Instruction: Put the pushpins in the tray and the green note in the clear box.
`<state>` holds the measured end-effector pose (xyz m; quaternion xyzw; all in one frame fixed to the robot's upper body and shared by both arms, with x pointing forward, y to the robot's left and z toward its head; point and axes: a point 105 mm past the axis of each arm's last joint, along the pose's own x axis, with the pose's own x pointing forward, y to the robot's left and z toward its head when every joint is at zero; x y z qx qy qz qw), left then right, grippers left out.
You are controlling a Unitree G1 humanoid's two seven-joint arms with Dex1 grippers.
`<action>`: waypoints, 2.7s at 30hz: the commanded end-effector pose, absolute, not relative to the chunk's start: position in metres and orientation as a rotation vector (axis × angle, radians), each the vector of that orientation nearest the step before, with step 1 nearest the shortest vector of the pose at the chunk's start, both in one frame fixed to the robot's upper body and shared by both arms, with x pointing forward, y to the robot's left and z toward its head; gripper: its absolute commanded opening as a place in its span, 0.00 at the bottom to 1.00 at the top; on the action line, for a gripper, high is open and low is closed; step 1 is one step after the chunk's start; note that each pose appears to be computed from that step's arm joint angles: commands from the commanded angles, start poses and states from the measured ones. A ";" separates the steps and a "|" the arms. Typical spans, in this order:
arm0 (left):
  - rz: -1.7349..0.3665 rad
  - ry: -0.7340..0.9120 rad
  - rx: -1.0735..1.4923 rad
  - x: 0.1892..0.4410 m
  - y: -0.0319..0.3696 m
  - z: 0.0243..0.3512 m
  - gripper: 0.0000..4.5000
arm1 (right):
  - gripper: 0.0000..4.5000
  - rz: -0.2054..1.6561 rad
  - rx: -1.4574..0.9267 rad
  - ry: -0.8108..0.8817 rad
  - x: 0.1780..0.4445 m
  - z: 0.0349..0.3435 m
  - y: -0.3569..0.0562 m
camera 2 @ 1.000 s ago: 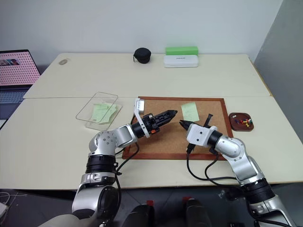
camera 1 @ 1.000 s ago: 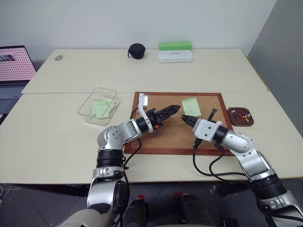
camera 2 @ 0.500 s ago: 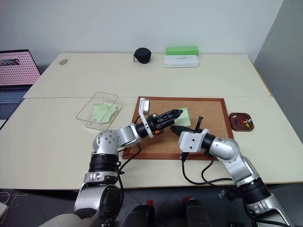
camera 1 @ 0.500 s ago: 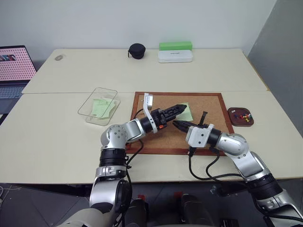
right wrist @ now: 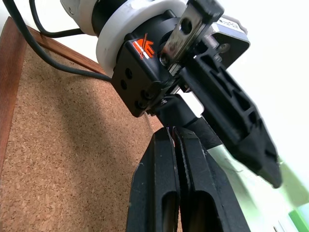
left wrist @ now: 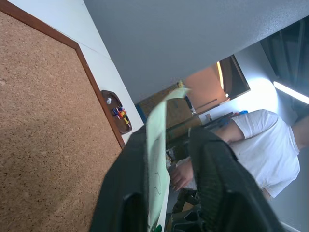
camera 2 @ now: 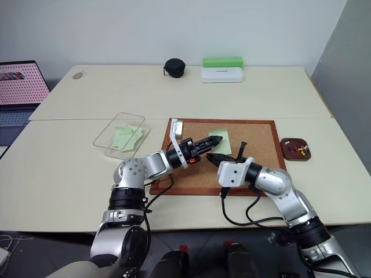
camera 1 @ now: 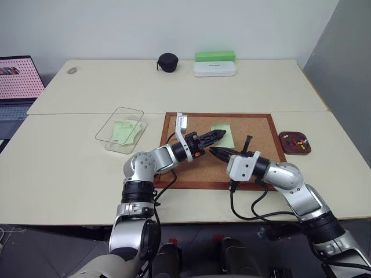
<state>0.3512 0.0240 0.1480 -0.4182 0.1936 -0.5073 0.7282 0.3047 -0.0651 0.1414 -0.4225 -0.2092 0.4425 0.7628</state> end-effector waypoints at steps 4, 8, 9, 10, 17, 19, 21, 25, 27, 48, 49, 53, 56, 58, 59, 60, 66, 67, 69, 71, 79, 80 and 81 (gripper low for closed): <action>-1.152 0.371 -0.912 0.352 0.023 0.159 0.00 | 0.00 0.938 -0.929 -0.523 0.305 0.158 -0.064; -1.147 0.375 -0.872 0.352 0.023 0.156 0.00 | 0.00 0.932 -0.928 -0.527 0.306 0.159 -0.063; -1.137 0.380 -0.855 0.353 0.023 0.154 0.00 | 0.00 0.929 -0.929 -0.528 0.306 0.160 -0.064; -1.137 0.377 -0.840 0.353 0.023 0.153 0.00 | 0.00 0.926 -0.930 -0.528 0.306 0.160 -0.064; -1.061 0.343 -0.707 0.367 0.036 0.143 0.00 | 0.00 0.900 -0.883 -0.553 0.305 0.177 -0.065; -1.038 0.337 -0.684 0.372 0.040 0.140 0.00 | 0.00 0.905 -0.861 -0.560 0.302 0.181 -0.063; -1.029 0.334 -0.673 0.374 0.043 0.138 0.00 | 0.00 0.904 -0.846 -0.556 0.301 0.182 -0.062; -1.032 0.332 -0.670 0.374 0.043 0.136 0.00 | 0.00 0.890 -0.827 -0.545 0.301 0.183 -0.065; -1.041 0.330 -0.647 0.373 0.040 0.135 0.00 | 0.00 0.850 -0.771 -0.526 0.303 0.187 -0.071; -1.263 -0.187 0.258 0.328 -0.040 0.166 0.00 | 0.00 -0.164 -0.021 0.064 0.378 0.157 -0.276; -1.257 -0.187 0.261 0.330 -0.041 0.165 0.00 | 0.00 -0.167 -0.031 0.068 0.380 0.159 -0.278; -1.246 -0.179 0.274 0.331 -0.040 0.158 0.00 | 0.00 -0.168 0.017 0.110 0.388 0.154 -0.284; -1.237 -0.176 0.269 0.332 -0.037 0.158 0.00 | 0.18 -0.167 0.032 0.126 0.389 0.151 -0.286; -1.226 -0.168 0.269 0.334 -0.034 0.157 0.00 | 0.29 -0.165 0.036 0.134 0.389 0.148 -0.287; -1.222 -0.165 0.268 0.335 -0.033 0.156 0.00 | 0.33 -0.170 0.041 0.140 0.389 0.145 -0.288; -1.219 -0.164 0.268 0.335 -0.032 0.156 0.00 | 0.39 -0.171 0.035 0.144 0.389 0.144 -0.288; -1.205 -0.167 0.266 0.338 -0.031 0.157 0.00 | 0.68 -0.176 0.037 0.141 0.390 0.143 -0.289; -1.205 -0.167 0.267 0.338 -0.031 0.157 0.00 | 0.73 -0.180 0.029 0.135 0.389 0.144 -0.290; -1.205 -0.168 0.267 0.338 -0.031 0.157 0.00 | 0.80 -0.185 0.006 0.123 0.388 0.147 -0.292; -1.204 -0.167 0.268 0.339 -0.030 0.156 0.00 | 0.80 -0.187 -0.023 0.093 0.387 0.152 -0.293; -0.976 -0.154 0.201 0.370 -0.003 0.168 0.00 | 0.80 0.180 -0.124 -0.062 0.365 0.176 -0.227; -0.919 -0.154 0.193 0.377 0.004 0.171 0.00 | 0.80 0.271 -0.127 -0.079 0.358 0.178 -0.211; -0.857 -0.157 0.187 0.384 0.013 0.175 0.00 | 0.80 0.356 -0.119 -0.093 0.350 0.181 -0.196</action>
